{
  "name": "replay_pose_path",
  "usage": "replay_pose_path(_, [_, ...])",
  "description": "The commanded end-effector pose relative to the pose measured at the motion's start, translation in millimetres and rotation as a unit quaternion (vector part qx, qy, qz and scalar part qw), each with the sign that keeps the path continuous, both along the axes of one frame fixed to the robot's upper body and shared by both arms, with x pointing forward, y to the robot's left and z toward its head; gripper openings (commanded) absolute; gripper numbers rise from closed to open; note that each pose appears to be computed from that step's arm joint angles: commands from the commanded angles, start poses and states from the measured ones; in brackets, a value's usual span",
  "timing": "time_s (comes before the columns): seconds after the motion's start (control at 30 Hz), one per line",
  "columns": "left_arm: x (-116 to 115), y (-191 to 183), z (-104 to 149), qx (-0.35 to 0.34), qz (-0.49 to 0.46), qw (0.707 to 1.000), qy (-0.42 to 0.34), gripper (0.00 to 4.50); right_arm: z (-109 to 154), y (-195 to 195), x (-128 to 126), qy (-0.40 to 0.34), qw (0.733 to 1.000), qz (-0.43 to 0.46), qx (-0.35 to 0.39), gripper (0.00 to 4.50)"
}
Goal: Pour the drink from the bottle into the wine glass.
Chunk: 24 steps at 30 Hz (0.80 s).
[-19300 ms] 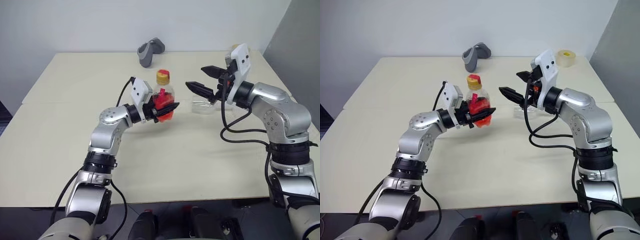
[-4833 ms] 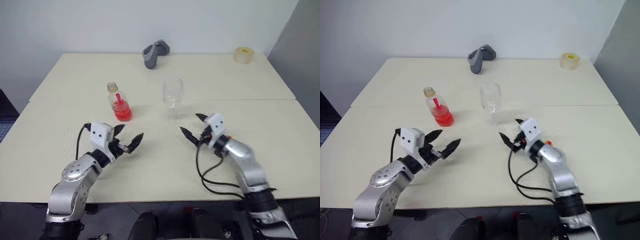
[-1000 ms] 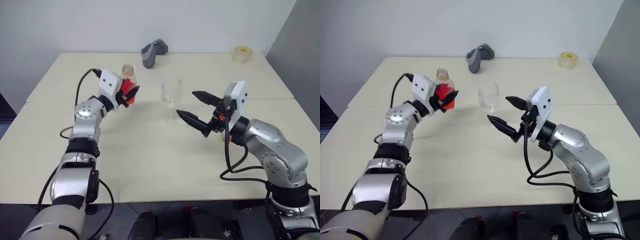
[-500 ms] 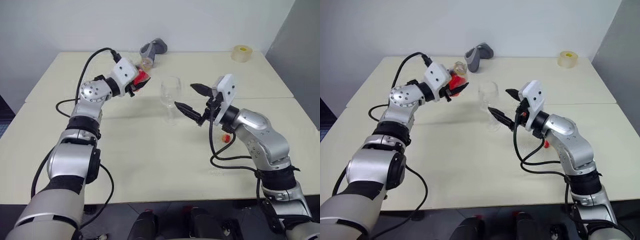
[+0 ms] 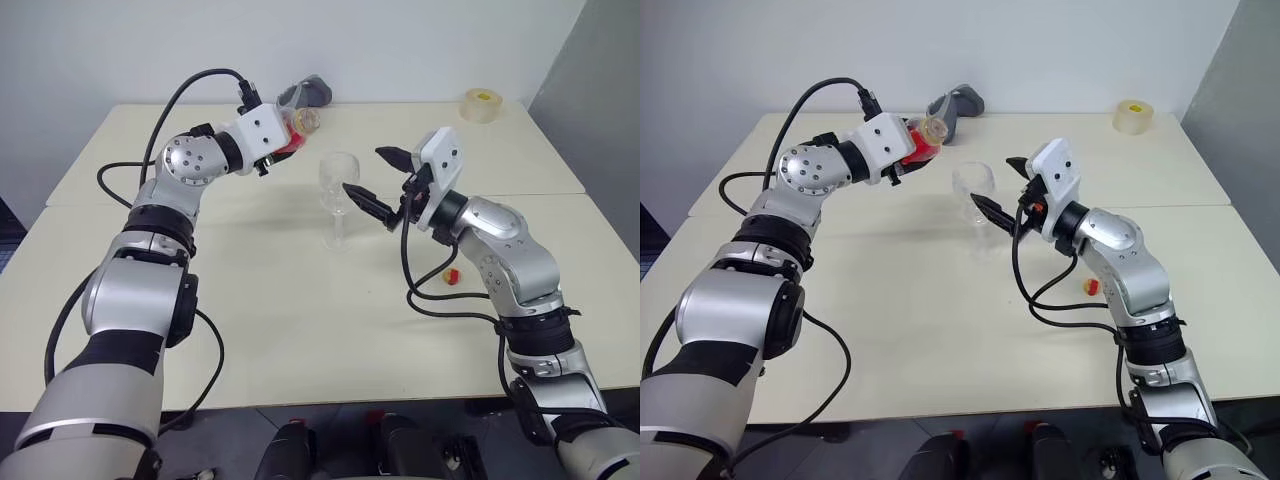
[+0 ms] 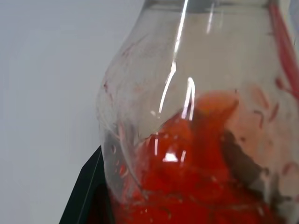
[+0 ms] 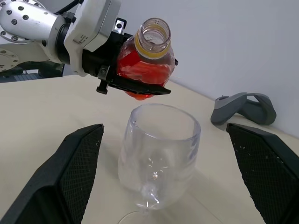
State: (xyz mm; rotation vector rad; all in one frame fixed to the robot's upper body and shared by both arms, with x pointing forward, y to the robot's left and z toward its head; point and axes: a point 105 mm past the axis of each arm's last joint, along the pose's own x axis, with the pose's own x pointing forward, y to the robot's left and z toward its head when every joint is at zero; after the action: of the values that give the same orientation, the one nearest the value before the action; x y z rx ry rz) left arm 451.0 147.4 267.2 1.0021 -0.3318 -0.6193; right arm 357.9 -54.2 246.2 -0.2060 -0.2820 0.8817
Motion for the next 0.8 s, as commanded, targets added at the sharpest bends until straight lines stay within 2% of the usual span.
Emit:
replay_pose_path(0.03, [-3.0,0.2,33.1,0.020,0.004,0.998,-0.061,1.95,16.9,2.2,-2.1,-0.035,0.999,0.006,0.005,4.50])
replay_pose_path(0.37, [-0.6,1.2,32.7,0.097,0.024,0.990,-0.099,1.95,18.7,4.2,0.7,-0.041,0.999,0.007,0.001,4.50])
replay_pose_path(0.8, [-0.2,1.3,40.8,0.133,0.034,0.982,-0.129,1.95,16.6,3.0,1.8,-0.042,0.999,0.007,-0.007,4.50])
